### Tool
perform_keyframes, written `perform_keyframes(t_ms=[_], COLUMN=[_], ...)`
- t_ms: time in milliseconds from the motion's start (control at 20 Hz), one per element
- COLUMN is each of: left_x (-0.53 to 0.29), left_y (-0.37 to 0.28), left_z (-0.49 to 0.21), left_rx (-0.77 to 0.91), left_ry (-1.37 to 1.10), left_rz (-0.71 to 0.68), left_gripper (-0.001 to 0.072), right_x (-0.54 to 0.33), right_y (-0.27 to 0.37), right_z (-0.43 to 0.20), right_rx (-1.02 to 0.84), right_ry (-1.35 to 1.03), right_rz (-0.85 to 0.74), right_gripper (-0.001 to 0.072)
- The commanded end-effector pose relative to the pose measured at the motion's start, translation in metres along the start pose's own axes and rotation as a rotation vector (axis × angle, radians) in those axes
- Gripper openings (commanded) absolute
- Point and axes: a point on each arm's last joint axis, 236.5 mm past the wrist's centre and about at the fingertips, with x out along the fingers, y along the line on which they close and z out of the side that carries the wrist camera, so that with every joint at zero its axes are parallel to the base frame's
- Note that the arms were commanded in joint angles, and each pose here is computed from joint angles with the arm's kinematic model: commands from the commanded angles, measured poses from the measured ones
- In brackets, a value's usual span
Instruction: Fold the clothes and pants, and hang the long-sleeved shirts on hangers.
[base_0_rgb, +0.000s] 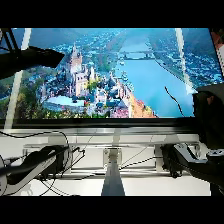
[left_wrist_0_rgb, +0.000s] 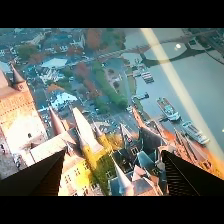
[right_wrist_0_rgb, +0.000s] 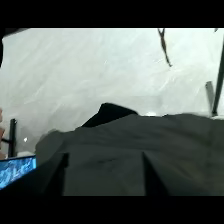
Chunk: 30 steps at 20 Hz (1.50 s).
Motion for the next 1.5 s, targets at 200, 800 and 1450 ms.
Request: perform_keyframes(t_ms=[200,800,1450], left_x=[0.000,0.000,0.000], left_y=[0.000,0.000,0.000], left_z=[0.000,0.000,0.000], left_rx=[0.001,0.001,0.001], left_ry=[-0.001,-0.001,-0.001], left_rz=[0.000,0.000,0.000], left_gripper=[0.0693,0.0693,0.0693], right_x=[-0.010,-0.189,-0.145], right_y=[0.098,0.256,0.289], right_z=[-0.045,-0.255,-0.327], right_rx=[-0.096,-1.124,-1.412], right_ry=[0.170,0.253,0.201], right_rz=[0.414,1.319,1.118], right_gripper=[0.0024,0.0023,0.0025])
